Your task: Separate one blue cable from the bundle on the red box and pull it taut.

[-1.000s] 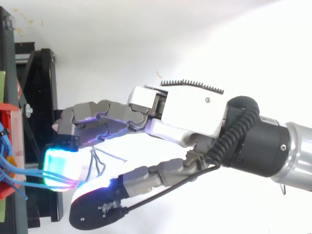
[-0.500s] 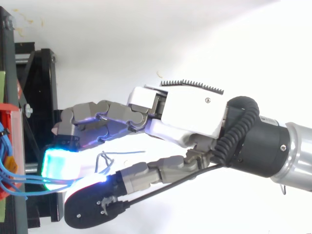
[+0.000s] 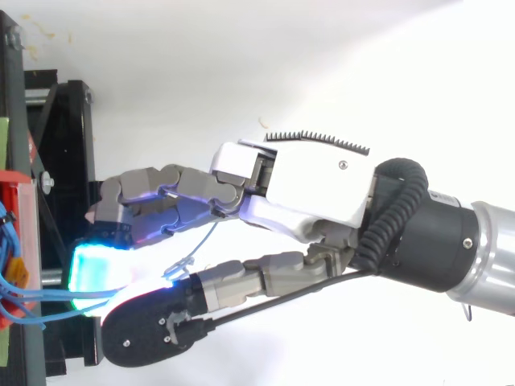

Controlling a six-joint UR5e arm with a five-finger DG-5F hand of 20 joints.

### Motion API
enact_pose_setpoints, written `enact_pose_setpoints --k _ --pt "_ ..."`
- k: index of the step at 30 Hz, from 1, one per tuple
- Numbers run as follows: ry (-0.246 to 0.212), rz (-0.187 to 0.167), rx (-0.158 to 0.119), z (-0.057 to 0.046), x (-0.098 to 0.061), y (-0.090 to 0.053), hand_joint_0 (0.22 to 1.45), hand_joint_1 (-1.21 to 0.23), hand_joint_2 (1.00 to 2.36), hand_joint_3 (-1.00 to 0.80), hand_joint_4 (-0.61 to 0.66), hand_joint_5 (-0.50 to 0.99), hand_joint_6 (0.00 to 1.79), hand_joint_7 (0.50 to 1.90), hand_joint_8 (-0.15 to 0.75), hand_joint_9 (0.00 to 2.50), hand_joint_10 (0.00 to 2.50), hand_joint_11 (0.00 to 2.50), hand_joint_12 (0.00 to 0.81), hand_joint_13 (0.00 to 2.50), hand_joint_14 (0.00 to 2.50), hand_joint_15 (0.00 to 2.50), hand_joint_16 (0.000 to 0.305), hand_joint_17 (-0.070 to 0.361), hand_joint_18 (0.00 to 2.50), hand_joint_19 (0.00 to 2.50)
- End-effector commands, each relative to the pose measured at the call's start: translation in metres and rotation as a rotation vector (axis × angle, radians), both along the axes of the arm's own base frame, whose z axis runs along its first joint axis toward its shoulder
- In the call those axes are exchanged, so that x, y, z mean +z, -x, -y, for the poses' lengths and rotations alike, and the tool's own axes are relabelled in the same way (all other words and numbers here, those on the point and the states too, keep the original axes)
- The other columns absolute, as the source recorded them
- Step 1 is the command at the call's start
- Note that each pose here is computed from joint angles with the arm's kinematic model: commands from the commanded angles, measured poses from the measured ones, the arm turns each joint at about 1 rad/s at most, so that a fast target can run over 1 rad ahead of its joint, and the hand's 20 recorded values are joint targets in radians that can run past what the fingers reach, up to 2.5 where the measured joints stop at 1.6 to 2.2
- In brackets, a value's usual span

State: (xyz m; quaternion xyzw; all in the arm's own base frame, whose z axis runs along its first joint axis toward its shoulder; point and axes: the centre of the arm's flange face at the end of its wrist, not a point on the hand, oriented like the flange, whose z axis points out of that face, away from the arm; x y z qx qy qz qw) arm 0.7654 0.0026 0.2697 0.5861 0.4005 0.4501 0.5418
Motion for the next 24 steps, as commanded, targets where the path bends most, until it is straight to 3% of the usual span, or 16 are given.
enact_pose_setpoints --k 1,20,24 --pt "-0.001 0.000 0.000 -0.0003 -0.0003 0.0001 0.59 -0.49 1.00 -0.50 0.21 -0.09 0.50 1.31 0.311 0.67 0.01 0.30 0.346 0.35 0.00 0.11 0.048 0.107 0.39 0.34" --pt "-0.004 0.001 0.002 -0.0005 0.0003 -0.0001 0.56 -0.37 1.00 -0.50 0.20 -0.08 0.50 1.35 0.308 0.69 0.01 0.30 0.349 0.36 0.00 0.12 0.048 0.109 0.40 0.35" --pt "-0.004 -0.001 0.000 -0.0003 0.0002 0.0001 0.54 -0.40 1.00 -0.50 0.21 -0.08 0.50 1.35 0.317 0.69 0.01 0.29 0.356 0.36 0.00 0.11 0.050 0.112 0.39 0.35"
